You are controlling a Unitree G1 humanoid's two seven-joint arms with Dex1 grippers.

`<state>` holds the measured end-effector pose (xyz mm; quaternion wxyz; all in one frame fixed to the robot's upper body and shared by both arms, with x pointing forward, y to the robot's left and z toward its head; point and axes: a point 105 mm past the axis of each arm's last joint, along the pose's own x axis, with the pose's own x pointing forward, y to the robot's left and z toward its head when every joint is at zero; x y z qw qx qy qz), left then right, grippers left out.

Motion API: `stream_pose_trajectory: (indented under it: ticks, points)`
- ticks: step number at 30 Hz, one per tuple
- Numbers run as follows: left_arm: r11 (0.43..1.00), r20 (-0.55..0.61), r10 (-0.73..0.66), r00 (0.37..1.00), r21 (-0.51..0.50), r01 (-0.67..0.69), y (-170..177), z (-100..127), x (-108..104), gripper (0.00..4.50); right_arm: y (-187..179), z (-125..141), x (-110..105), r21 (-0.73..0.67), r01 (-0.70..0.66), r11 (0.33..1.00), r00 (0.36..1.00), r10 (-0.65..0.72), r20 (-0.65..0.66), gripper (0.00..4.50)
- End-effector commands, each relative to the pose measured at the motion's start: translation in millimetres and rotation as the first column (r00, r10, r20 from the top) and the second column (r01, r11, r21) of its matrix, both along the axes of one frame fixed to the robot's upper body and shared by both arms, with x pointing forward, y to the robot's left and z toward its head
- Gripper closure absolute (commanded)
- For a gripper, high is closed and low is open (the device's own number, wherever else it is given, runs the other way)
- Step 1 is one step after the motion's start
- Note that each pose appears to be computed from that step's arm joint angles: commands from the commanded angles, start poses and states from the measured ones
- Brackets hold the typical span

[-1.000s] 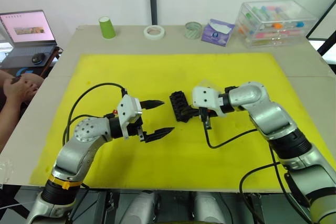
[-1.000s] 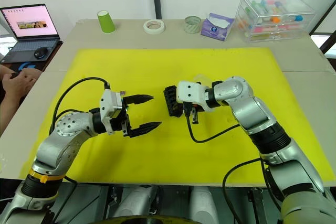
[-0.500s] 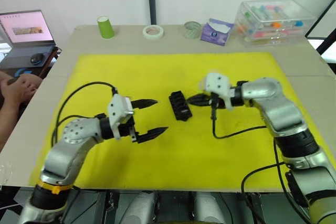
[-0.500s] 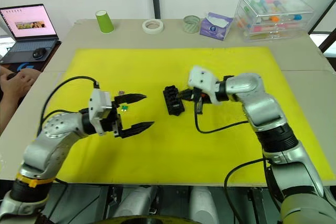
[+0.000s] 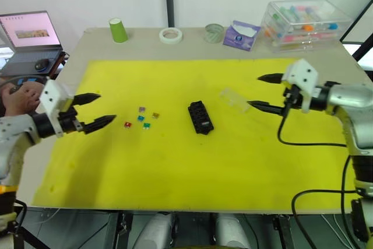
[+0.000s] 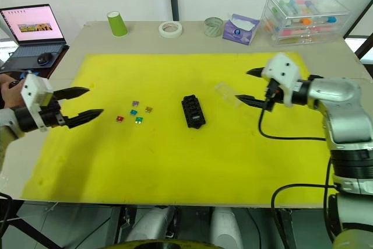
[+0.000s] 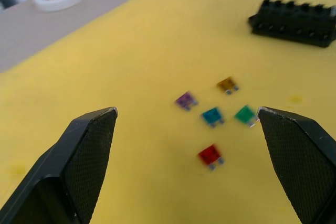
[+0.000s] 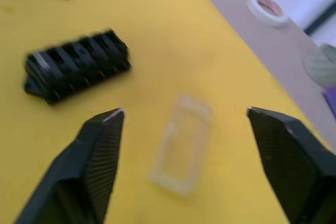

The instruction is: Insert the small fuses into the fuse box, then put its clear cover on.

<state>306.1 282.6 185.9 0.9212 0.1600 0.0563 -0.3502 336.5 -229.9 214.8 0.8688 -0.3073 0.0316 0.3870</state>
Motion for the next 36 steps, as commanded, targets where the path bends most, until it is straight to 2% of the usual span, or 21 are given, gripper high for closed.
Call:
stream_pose_trajectory:
  ticks: [1,9,17,20,21,23,24,26,28,31,33,35,36]
  points:
    - [0.99,0.055,0.13,0.99,0.056,-0.133,45.0,11.9,2.9,0.0,-46.2,5.4,-2.0,-0.031,0.125,0.992,0.989,-0.123,0.078,0.02]
    - [0.981,0.054,0.181,0.982,0.062,-0.184,63.0,3.6,10.6,0.0,-66.0,-17.0,-4.3,-0.025,0.194,0.981,0.979,-0.192,0.07,0.02]
    - [0.987,0.03,0.153,0.988,0.048,-0.154,52.2,1.1,17.8,0.0,-66.2,-12.1,-2.9,-0.024,0.205,0.978,0.976,-0.203,0.085,0.02]
    - [0.978,0.055,0.208,0.977,-0.014,-0.208,53.6,7.5,21.4,0.0,-53.3,-6.1,0.2,0.009,0.178,0.984,0.982,-0.178,0.064,0.02]
    - [0.974,0.093,0.223,0.97,-0.053,-0.219,52.9,13.8,22.2,0.0,-43.2,-1.8,1.7,0.029,0.15,0.988,0.986,-0.152,0.062,0.02]
    - [0.954,0.07,0.274,0.959,-0.147,-0.262,54.7,20.6,22.0,0.0,-14.9,6.0,2.4,0.071,0.061,0.996,0.996,-0.065,0.059,0.02]
    - [0.945,0.042,0.29,0.956,-0.167,-0.28,55.3,19.9,20.7,0.0,-0.3,6.4,2.4,0.074,0.016,0.997,0.998,-0.021,0.059,0.02]
    - [0.908,-0.115,0.279,0.953,-0.292,-0.301,52.7,13.7,15.2,0.0,37.7,6.3,0.5,0.08,-0.111,0.991,0.993,0.107,0.058,0.02]
    - [0.873,-0.205,0.229,0.952,-0.39,-0.294,46.9,14.5,9.0,0.0,62.5,10.4,-2.3,0.106,-0.189,0.976,0.981,0.183,0.065,0.02]
    - [0.846,-0.263,0.183,0.947,-0.449,-0.287,41.4,15.8,0.8,0.0,89.6,16.9,-9.5,0.149,-0.279,0.949,0.96,0.273,0.061,0.02]
    - [0.741,-0.456,0.053,0.888,-0.578,-0.341,40.7,17.2,-12.5,0.0,153.8,22.7,-37.8,0.171,-0.497,0.851,0.866,0.497,0.046,0.02]
    - [0.688,-0.624,-0.103,0.775,-0.607,-0.398,30.6,14.7,-30.5,0.0,189.8,24.7,-63.4,0.169,-0.626,0.761,0.776,0.63,0.036,0.02]
    - [0.671,-0.674,-0.142,0.724,-0.604,-0.431,28.1,12.5,-34.9,0.0,195.8,25.2,-68.4,0.174,-0.646,0.743,0.758,0.652,0.03,0.02]
